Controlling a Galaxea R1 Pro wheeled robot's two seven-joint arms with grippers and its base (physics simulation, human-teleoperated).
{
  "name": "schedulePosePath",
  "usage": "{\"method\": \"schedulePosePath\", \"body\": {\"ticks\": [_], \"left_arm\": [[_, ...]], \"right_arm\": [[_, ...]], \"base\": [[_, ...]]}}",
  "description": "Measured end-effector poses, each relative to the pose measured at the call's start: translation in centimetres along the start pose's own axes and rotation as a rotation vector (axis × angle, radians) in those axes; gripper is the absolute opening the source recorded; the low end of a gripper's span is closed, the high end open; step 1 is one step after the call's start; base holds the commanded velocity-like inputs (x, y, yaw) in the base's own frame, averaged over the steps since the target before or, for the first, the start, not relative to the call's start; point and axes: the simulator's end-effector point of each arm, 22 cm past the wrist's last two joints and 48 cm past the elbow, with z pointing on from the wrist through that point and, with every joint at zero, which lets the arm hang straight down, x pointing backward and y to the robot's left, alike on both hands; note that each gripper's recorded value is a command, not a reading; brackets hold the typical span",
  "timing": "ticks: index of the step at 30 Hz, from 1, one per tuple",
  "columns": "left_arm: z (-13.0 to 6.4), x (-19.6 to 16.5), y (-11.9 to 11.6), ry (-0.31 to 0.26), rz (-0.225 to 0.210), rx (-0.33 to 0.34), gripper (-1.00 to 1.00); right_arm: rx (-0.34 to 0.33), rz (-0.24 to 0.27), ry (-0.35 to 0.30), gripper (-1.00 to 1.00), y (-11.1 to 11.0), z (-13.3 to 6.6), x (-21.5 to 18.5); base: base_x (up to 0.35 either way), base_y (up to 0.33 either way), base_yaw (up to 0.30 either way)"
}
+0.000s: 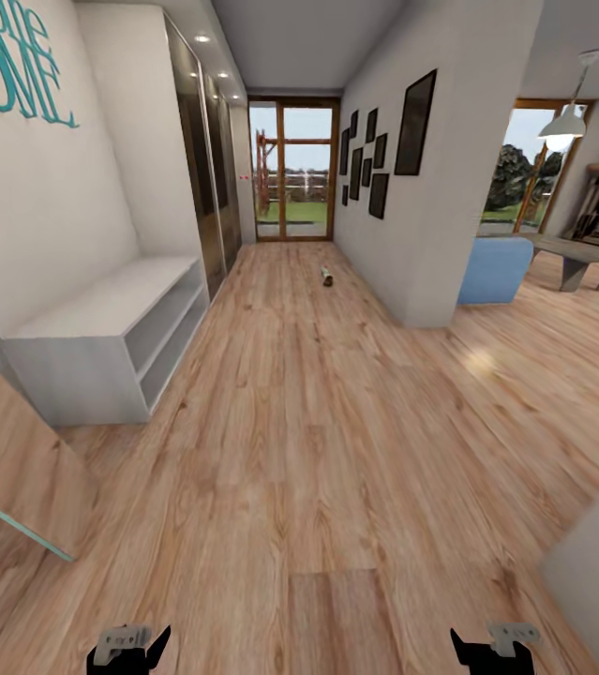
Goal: Pick up the two gym shoes and the two sandals from the corridor floor and place them onto the hallstand (shoe rack) in the corridor, making sure they are on the rack and not on the floor. Arrange them so the two gym shoes are next to each other and the two sandals are next to each other.
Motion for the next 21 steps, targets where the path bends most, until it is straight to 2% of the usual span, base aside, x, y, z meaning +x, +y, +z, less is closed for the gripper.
{"method": "schedulePosePath", "body": {"ticks": [14, 21], "left_arm": [[-0.02, -0.63, -0.07, -0.013, 0.002, 0.001, 1.0], [-0.03, -0.8, -0.1, -0.017, 0.003, 0.002, 1.0]], "right_arm": [[0.001, 0.001, -0.013, 1.0, -0.06, -0.1, -0.62], [0.003, 0.001, -0.017, 1.0, -0.08, -0.13, -0.82]], "base": [[0.334, 0.121, 0.0], [0.335, 0.023, 0.0]]}}
